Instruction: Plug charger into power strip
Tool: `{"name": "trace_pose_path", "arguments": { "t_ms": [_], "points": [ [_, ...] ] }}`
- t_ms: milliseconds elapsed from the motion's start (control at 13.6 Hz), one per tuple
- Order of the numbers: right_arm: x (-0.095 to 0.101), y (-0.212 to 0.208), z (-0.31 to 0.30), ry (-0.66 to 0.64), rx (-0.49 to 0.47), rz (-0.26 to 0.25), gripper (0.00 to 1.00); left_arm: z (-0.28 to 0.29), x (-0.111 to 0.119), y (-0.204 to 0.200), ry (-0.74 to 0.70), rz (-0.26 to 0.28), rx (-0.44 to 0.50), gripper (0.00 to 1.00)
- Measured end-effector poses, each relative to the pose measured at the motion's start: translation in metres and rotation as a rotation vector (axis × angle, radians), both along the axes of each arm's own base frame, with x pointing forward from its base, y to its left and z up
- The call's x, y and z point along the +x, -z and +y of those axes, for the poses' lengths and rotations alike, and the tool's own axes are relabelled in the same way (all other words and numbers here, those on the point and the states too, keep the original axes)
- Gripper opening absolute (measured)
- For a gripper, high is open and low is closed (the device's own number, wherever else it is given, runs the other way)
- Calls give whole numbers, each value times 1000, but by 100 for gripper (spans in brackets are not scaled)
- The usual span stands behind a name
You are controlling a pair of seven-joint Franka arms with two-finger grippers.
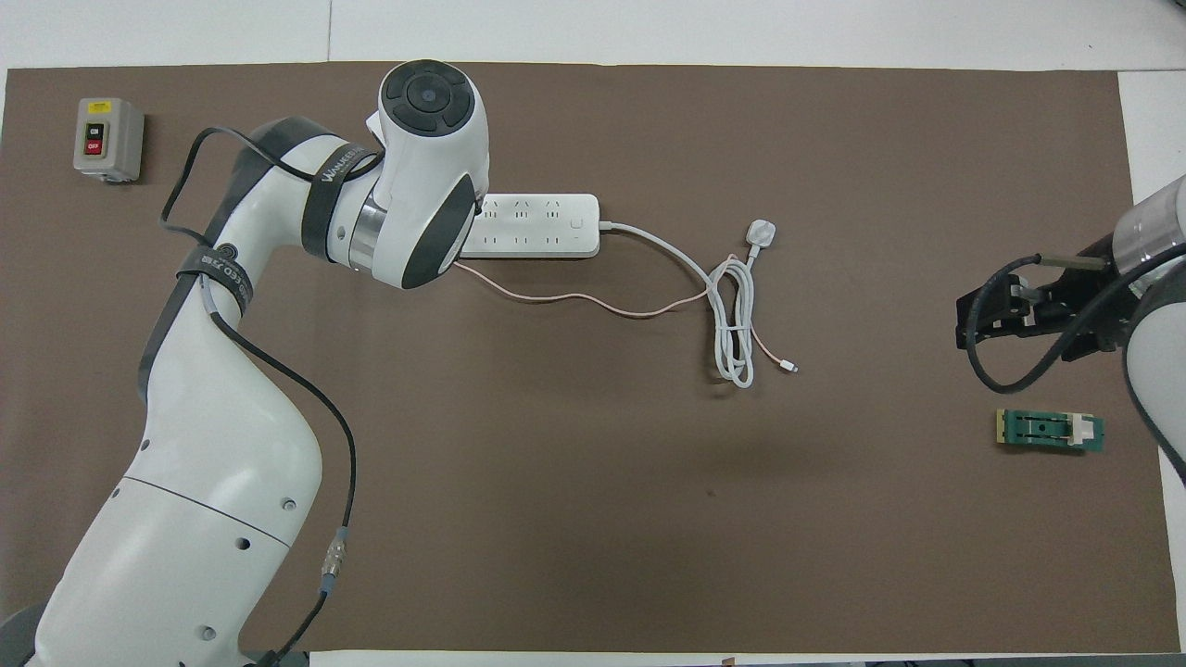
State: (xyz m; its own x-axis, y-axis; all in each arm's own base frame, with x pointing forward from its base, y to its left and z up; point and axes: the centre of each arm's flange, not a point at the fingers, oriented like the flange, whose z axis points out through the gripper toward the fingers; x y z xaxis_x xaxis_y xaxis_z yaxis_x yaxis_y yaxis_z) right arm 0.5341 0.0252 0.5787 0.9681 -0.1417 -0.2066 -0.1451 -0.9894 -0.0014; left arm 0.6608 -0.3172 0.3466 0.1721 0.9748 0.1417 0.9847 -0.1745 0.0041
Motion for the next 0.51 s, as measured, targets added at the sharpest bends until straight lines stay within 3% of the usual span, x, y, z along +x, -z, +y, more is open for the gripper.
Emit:
{"name": "trace_pose_path", "arguments": {
  "t_ms": [515],
  "points": [
    [0,0,0,0,0,0,100,-1,-5,0,6,8,3,31]
  ]
}}
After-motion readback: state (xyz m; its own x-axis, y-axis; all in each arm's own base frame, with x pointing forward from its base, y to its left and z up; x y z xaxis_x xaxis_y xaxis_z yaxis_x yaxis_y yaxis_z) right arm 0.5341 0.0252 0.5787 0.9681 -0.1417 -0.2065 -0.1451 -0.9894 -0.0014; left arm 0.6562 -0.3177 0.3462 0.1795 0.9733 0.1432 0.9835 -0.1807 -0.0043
